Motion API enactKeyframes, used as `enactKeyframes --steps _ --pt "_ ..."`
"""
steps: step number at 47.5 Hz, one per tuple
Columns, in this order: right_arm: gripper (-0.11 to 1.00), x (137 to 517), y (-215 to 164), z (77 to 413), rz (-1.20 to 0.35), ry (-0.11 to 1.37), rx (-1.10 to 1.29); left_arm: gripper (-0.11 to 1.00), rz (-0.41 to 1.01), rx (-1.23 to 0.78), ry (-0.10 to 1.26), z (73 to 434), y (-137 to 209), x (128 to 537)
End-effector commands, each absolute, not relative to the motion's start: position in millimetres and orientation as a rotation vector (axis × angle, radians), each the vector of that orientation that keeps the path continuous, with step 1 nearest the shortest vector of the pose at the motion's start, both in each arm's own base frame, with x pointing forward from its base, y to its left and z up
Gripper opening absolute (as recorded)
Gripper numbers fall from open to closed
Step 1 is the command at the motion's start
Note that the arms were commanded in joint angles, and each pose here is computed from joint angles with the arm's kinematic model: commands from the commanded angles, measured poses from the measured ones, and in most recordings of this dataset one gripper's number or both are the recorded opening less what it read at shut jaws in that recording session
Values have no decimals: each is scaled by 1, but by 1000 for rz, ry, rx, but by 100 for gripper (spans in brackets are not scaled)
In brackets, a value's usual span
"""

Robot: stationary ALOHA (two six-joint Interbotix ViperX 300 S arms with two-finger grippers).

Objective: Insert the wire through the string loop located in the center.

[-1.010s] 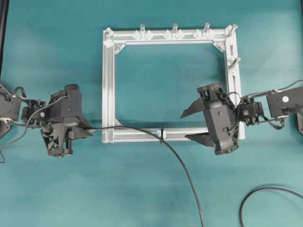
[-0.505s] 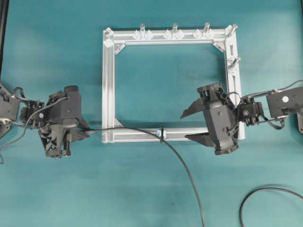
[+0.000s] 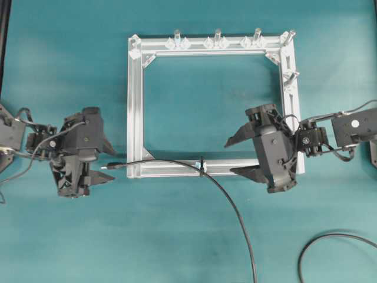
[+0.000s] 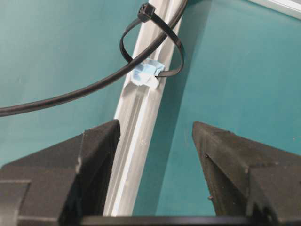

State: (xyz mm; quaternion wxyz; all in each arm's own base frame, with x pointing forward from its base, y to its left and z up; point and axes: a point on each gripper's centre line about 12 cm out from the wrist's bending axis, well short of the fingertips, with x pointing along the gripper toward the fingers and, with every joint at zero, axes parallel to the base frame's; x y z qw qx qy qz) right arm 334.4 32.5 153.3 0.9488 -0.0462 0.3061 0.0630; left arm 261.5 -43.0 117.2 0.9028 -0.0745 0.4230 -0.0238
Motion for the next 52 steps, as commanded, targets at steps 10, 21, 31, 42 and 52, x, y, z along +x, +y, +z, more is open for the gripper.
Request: enactKeyframes --steps 10,21,31,42,52 --pt "67 337 33 179 127 549 -91 73 -70 -143 834 146 -44 257" --pt "67 331 32 193 121 538 -93 73 -72 -150 796 160 -42 251" --pt "67 327 30 205 115 515 -92 73 -52 -163 765 169 -35 250" --pt "67 323 28 209 110 500 -91 73 -16 -168 714 179 -22 247" --pt "67 319 26 208 107 482 -90 72 10 -155 648 192 -10 239"
